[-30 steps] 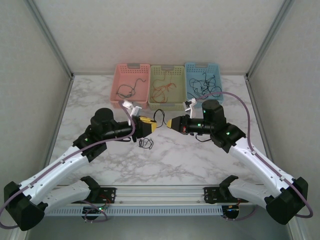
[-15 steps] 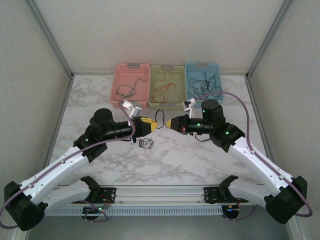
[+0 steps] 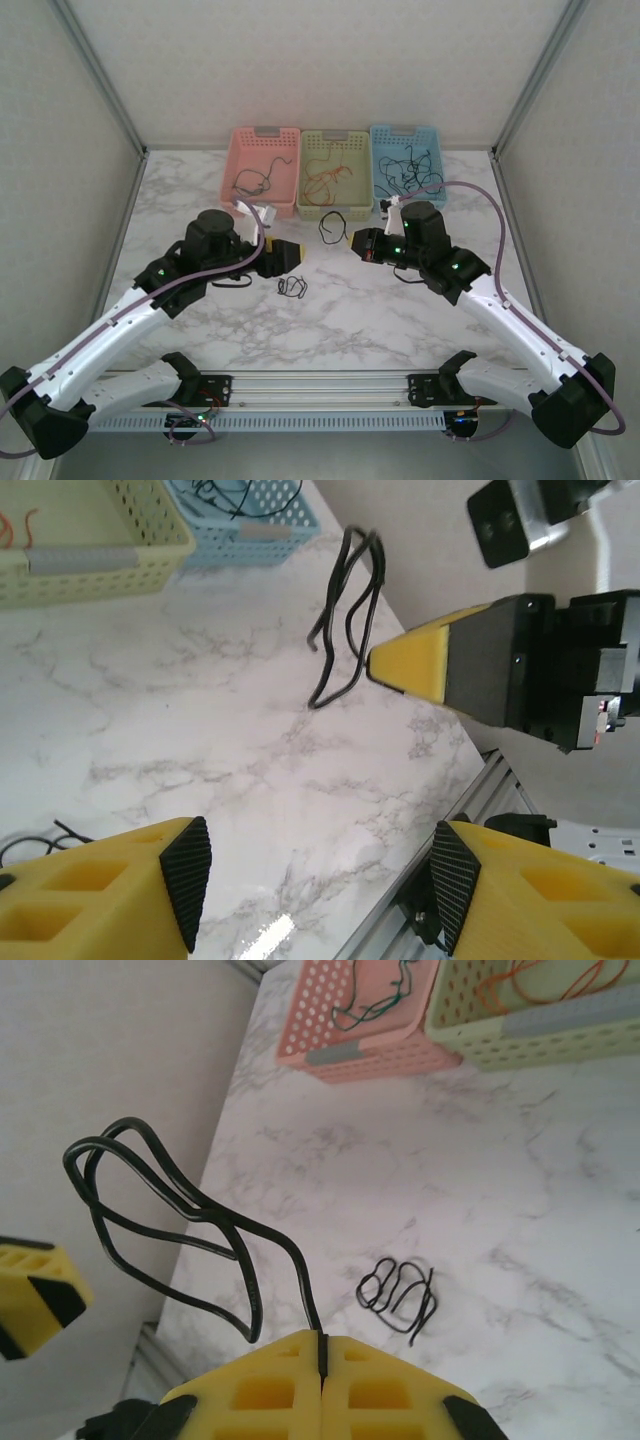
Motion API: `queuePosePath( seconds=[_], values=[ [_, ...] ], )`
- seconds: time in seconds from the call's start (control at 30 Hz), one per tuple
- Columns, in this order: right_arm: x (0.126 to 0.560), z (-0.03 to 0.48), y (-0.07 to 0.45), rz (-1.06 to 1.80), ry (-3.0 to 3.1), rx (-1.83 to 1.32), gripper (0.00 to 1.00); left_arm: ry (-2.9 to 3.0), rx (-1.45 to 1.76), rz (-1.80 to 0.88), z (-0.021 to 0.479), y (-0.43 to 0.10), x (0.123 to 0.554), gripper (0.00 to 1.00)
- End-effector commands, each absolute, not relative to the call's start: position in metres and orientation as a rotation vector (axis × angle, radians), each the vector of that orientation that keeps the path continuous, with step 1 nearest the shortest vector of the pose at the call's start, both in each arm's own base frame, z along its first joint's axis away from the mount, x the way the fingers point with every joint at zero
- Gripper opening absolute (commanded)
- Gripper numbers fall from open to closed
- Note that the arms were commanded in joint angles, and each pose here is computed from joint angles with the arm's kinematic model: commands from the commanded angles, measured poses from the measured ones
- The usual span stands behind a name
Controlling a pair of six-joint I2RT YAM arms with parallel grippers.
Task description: Untangle the cables
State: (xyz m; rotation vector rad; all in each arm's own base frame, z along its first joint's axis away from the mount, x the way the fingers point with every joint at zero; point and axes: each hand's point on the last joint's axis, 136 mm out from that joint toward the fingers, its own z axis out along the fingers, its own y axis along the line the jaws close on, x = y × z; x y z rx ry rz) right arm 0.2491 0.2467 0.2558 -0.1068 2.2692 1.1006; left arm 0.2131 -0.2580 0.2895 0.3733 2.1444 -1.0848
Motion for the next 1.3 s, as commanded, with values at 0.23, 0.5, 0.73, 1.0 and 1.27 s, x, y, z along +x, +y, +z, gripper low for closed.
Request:
queuePosePath(
  seconds=[0.23,0.5,0.73,1.0,1.27],
  values=[
    [0.252,0.247,0.244,1.014,2.212,-0.223,0.0,2.109,0.493,-1.08,0.291,-0.288,0.227,0.67],
    [0.244,0.243,0.245,1.025,2.218,-0.276,0.0,2.063,0.576,-1.044,0.3,-0.301,0.248,0.65],
    [0.242,0.239,0.247,1.023,2.234,-0.308,0.0,2.042,0.666,-1.145,0.305,-0.322,0.246,0.59],
    [0.239,0.234,0.247,1.01,2.253,-0.324,0.0,2.069,0.688,-1.134,0.302,-0.327,0.251,0.37],
    [0.239,0.232,0.245,0.998,2.251,-0.331,0.0,2.092,0.668,-1.146,0.299,-0.329,0.253,0.15]
  ],
)
